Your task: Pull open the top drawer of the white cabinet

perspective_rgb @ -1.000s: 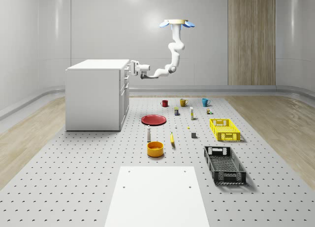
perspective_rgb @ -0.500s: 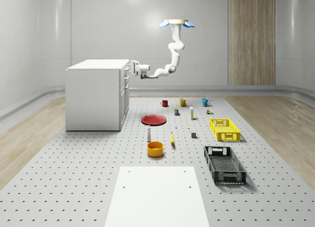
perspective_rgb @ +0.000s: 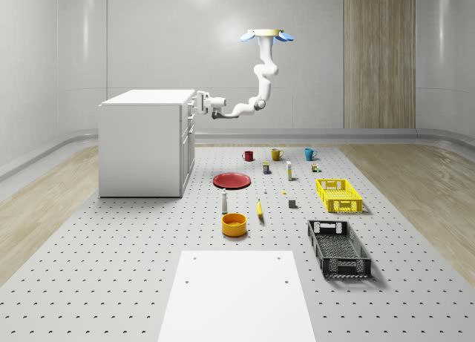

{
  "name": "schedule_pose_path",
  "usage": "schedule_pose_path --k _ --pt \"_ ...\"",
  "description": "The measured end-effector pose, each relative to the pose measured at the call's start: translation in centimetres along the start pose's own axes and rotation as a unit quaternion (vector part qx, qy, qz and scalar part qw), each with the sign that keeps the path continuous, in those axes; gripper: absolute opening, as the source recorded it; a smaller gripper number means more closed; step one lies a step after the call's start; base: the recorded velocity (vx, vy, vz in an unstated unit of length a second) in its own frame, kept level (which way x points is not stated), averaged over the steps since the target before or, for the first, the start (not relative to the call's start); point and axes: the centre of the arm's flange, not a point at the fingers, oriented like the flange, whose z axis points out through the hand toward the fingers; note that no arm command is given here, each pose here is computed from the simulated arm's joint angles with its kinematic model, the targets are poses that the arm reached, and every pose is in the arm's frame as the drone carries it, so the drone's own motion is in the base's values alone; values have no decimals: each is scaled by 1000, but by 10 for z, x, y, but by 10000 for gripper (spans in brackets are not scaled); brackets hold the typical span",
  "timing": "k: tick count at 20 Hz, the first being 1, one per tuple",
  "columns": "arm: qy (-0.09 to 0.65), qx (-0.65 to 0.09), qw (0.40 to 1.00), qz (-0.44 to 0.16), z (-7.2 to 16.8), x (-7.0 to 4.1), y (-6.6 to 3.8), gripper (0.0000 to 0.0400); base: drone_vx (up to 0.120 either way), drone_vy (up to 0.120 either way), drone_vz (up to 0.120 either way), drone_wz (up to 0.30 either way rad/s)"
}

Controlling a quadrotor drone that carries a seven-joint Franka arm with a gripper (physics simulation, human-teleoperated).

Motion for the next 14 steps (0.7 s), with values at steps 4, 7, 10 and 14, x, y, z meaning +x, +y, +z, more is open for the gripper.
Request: schedule_pose_path --k 4,7,10,14 --pt "1 1 1000 0 -1 4 -4 305 0 0 0 0" --pt "2 2 1000 0 -2 7 -7 305 0 0 0 0" --pt "3 3 1000 0 -2 8 -8 305 0 0 0 0" --pt "3 3 1000 0 -3 10 -9 305 0 0 0 0"
